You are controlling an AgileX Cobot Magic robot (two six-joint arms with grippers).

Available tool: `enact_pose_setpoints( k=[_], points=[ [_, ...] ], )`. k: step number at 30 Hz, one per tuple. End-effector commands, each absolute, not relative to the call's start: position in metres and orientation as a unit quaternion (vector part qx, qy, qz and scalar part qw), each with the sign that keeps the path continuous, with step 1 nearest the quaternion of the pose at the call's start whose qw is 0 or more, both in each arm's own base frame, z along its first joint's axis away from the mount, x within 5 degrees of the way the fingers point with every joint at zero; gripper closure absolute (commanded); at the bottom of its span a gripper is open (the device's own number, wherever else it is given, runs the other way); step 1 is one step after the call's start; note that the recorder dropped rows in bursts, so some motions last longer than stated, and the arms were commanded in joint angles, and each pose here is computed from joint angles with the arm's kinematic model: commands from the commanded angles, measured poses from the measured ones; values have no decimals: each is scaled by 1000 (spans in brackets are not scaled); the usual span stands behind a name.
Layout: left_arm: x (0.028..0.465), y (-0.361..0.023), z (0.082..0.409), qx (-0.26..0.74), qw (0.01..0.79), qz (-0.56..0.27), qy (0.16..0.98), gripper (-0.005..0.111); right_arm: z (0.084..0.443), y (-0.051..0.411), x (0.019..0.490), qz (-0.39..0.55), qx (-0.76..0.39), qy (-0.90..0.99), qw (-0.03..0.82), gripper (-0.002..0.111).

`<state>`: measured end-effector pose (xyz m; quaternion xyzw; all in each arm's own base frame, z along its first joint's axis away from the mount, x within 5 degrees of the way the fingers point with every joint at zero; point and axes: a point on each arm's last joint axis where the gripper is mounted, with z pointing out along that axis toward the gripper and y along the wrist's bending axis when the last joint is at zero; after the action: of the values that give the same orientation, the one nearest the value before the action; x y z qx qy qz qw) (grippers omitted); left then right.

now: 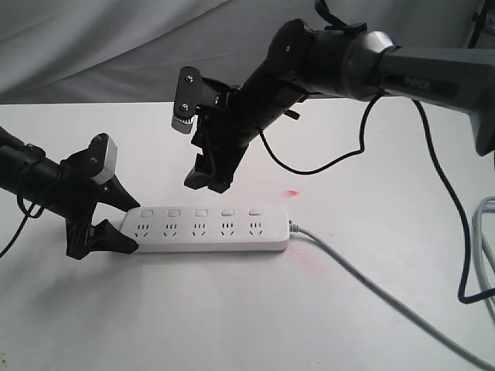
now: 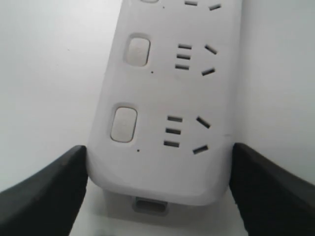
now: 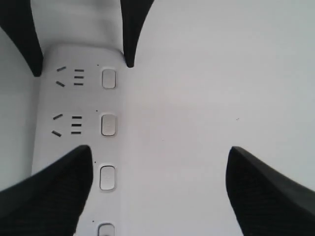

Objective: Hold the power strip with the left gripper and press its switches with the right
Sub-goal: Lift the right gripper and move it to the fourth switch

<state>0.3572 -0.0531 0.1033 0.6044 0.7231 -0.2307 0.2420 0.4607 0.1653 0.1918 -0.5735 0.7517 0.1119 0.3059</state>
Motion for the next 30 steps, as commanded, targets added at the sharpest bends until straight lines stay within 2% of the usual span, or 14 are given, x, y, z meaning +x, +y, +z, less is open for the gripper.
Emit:
enact_pose_setpoints(
  k=[1,12,22,30],
  points=[
    [359,-55,105,602,248,-233,723,107,193,163,459,103,-574,757,294,39],
    [359,-55,105,602,248,-233,723,107,191,133,463,116,-554,778,272,39],
    [359,-55,105,602,248,-233,723,107,189,132,463,116,-554,778,272,39],
    [359,-55,105,602,248,-233,723,107,171,132,467,117,-551,784,261,39]
  ],
)
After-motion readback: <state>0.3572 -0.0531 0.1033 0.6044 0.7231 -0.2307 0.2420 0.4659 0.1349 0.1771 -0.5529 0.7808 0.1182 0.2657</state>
